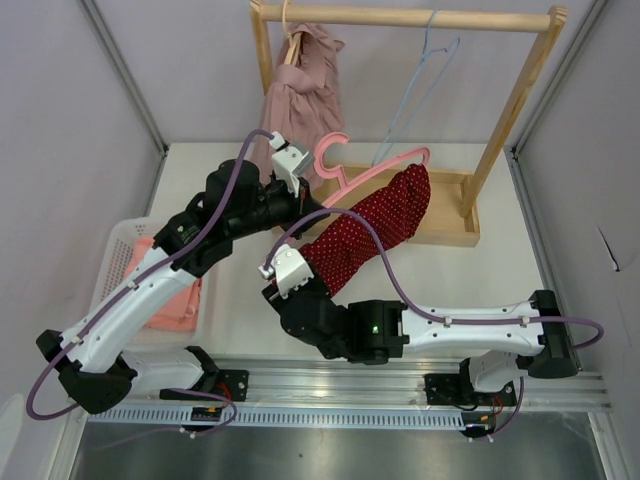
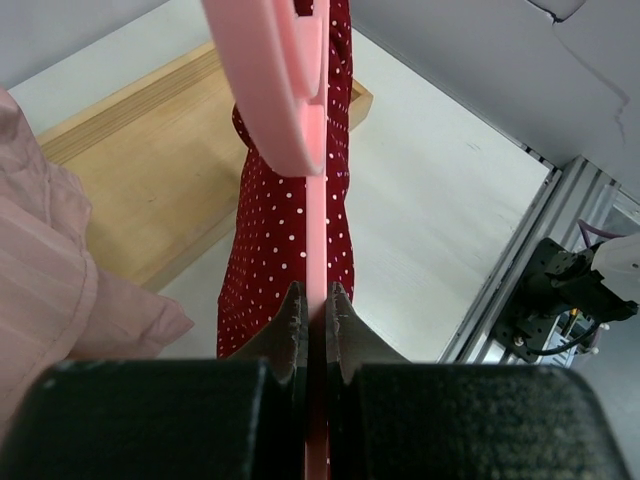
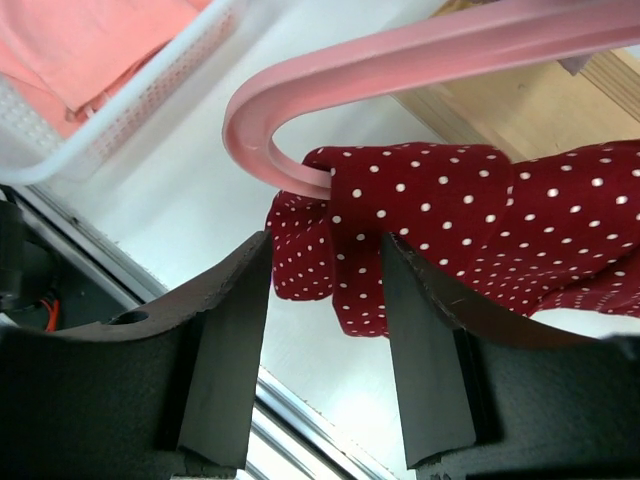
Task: Place the skirt on the hanger
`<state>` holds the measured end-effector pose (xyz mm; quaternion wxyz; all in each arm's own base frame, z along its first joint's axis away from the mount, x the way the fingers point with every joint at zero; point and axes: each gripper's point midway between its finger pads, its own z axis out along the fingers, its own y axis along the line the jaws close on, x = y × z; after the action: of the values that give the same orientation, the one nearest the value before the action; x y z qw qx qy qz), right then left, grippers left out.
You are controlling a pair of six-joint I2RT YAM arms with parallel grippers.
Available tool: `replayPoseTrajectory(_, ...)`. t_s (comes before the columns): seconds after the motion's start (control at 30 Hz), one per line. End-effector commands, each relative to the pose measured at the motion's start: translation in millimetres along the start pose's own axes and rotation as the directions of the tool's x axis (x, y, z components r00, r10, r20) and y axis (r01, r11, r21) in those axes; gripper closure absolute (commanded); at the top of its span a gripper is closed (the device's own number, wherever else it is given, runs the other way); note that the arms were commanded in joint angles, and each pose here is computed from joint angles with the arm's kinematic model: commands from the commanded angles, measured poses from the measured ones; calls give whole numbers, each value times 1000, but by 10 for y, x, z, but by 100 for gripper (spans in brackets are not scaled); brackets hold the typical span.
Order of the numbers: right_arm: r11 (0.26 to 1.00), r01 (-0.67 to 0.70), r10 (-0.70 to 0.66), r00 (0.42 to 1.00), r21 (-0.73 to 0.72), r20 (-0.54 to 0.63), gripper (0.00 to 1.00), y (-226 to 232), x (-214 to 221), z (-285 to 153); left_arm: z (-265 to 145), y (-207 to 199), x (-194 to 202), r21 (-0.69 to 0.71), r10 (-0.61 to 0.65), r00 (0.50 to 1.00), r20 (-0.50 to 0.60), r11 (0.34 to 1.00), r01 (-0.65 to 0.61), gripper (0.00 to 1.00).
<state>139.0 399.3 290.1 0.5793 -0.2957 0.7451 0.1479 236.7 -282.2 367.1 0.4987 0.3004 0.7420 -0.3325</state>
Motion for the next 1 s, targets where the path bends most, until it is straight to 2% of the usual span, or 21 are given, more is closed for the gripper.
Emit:
replayPoseTrajectory(0.0, 999, -9, 8, 1000, 51, 26, 47, -46, -157, -7, -125, -135, -492, 29, 2, 989, 150, 1000, -6, 100)
replayPoseTrajectory(0.17, 992, 27, -30, 999, 125, 19, 50, -94, -136, 67, -116, -138, -470, 31, 1, 990, 142, 1000, -5, 100)
replayPoseTrajectory(0.2, 990, 28, -32, 999, 138, 21, 56, -110, -148, 70, -125, -143, -471, 32, 1, 990, 142, 999, -6, 100)
replayPoseTrajectory(0.27, 987, 31, -35, 999, 159, 25, 61, -137, -158, 81, -127, -138, -471, 29, 2, 990, 141, 1000, -6, 100)
replayPoseTrajectory(0.3, 986, 25, -31, 999, 164, 31, 68, -152, -187, 77, -127, -137, -472, 28, 3, 990, 139, 1000, -7, 100)
replayPoseTrajectory(0.37, 983, 21, -29, 999, 185, 41, 76, -190, -227, 69, -133, -137, -486, 27, 4, 990, 141, 1000, -8, 100)
replayPoseTrajectory(0.4, 981, 21, -30, 999, 192, 44, 85, -205, -257, 61, -132, -132, -488, 24, 5, 990, 140, 1000, -8, 100)
replayPoseTrajectory(0.5, 984, 9, -21, 997, 179, 69, 93, -216, -376, -25, -117, -105, -481, 10, 7, 991, 135, 1000, -8, 100)
replayPoseTrajectory(0.8, 997, -43, 34, 989, 60, 144, 96, -164, -667, -393, -3, -39, -514, -18, 9, 992, 126, 1000, -7, 100)
replayPoseTrajectory(0.97, 999, -51, 48, 987, 13, 153, 94, -175, -653, -494, 42, -19, -531, -26, 13, 993, 118, 1000, -11, 100)
